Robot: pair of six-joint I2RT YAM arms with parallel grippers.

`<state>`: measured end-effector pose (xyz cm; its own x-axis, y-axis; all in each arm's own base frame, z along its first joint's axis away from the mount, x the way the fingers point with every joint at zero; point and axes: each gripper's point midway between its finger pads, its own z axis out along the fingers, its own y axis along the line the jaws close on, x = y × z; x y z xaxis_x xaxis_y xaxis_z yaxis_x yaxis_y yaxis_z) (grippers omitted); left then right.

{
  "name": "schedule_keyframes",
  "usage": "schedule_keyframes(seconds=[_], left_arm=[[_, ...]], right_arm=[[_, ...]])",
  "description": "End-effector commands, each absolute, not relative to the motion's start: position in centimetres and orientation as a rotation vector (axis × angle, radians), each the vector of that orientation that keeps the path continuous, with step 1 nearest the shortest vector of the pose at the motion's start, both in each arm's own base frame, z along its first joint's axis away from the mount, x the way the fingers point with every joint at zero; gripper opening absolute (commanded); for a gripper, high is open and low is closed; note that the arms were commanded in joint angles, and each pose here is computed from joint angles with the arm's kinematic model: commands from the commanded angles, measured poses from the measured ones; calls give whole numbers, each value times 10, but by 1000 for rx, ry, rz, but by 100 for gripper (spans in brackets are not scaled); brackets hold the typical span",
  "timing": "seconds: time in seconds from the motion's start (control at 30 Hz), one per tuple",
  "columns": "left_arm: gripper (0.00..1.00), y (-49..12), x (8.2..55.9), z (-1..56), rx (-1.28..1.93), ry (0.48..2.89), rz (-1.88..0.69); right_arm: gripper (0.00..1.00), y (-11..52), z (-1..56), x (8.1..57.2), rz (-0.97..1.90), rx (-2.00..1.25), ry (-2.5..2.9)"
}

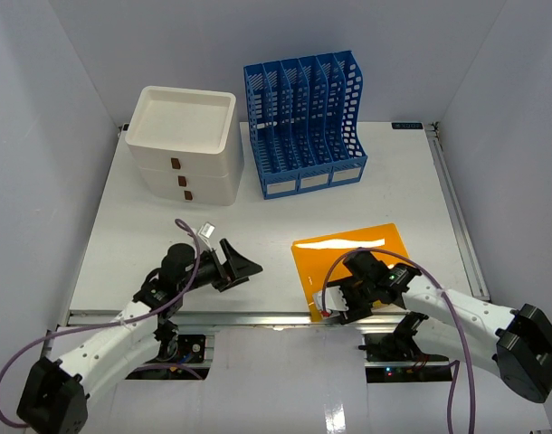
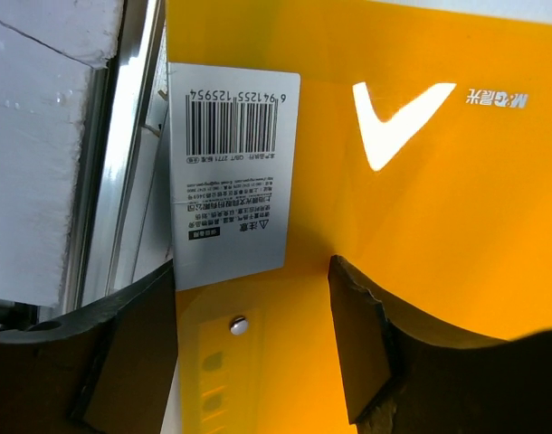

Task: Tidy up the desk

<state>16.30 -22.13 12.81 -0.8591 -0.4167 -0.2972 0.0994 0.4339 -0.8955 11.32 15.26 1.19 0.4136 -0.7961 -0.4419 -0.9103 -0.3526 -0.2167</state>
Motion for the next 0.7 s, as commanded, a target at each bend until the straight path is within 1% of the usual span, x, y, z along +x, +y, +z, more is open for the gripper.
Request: schedule_keyframes(seconds=[0.0, 0.07, 0.1, 0.2, 0.27, 0.4, 0.53, 0.67], left_arm=[[98, -243, 168, 129, -239, 2190, -1418], [98, -250, 169, 129, -226, 2197, -1417], [98, -254, 170, 131, -218, 2192, -1425], [98, -259, 172, 136, -216, 2175, -1440], [98, -261, 176, 142, -207, 2157, -1444], [98, -264, 176, 147, -204, 2151, -1458], [98, -268, 176, 136, -288, 2195, -1447], [98, -282, 171, 121, -417, 2287, -1447]], right_arm=[[38, 175, 33, 117, 451, -2198, 1416], [29, 182, 47, 119, 477, -2173, 1403], [26, 186, 53, 119, 489, -2161, 1395], [24, 192, 67, 120, 509, -2126, 1374], [23, 198, 84, 127, 497, -2071, 1362], [22, 200, 102, 142, 473, -2001, 1363], [20, 202, 111, 154, 490, -1953, 1361], [19, 201, 115, 166, 503, -1913, 1391]])
